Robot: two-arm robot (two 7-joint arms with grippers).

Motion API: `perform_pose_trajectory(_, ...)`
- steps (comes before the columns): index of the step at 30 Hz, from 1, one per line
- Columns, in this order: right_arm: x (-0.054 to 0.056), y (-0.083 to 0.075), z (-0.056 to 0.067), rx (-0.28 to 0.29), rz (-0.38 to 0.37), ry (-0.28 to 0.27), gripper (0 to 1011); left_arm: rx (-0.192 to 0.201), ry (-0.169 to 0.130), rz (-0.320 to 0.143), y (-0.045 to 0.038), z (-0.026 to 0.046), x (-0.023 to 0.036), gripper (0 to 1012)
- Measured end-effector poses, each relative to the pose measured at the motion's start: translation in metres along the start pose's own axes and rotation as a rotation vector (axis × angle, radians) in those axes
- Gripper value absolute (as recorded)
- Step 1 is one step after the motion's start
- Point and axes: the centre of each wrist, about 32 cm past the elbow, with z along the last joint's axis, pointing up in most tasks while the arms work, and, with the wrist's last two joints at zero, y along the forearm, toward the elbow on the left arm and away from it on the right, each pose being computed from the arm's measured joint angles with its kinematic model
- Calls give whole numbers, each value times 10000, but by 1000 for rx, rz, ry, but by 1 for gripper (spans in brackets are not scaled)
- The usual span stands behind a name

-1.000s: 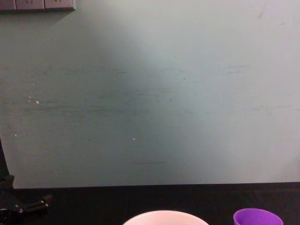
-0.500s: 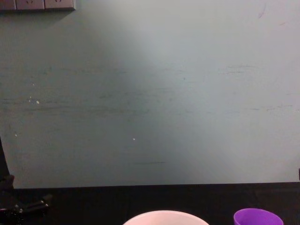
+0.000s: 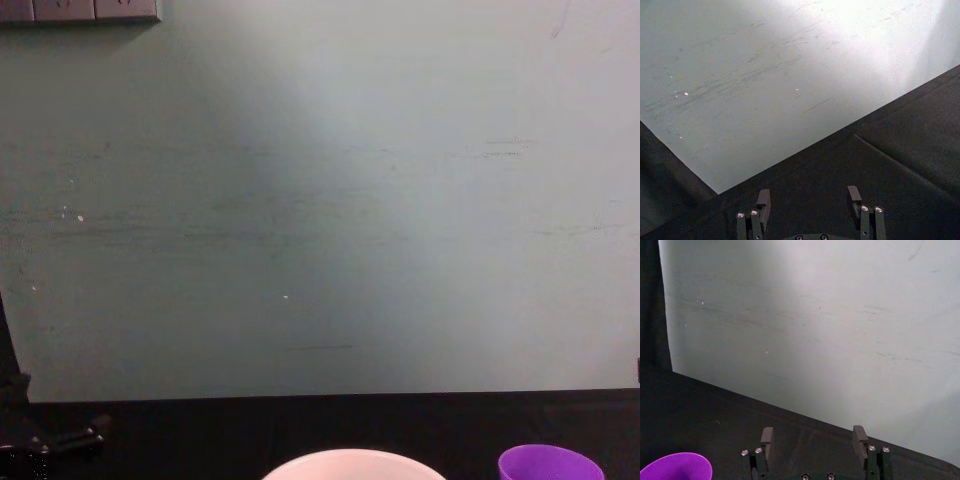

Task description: Pick up the cup and pour the mung beans from the cup into the bowl.

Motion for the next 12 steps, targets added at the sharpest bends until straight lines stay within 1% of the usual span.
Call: perform_pose_trajectory(12,1,1,4,2,0,0,1003,0,0,0,0,0,0,1000)
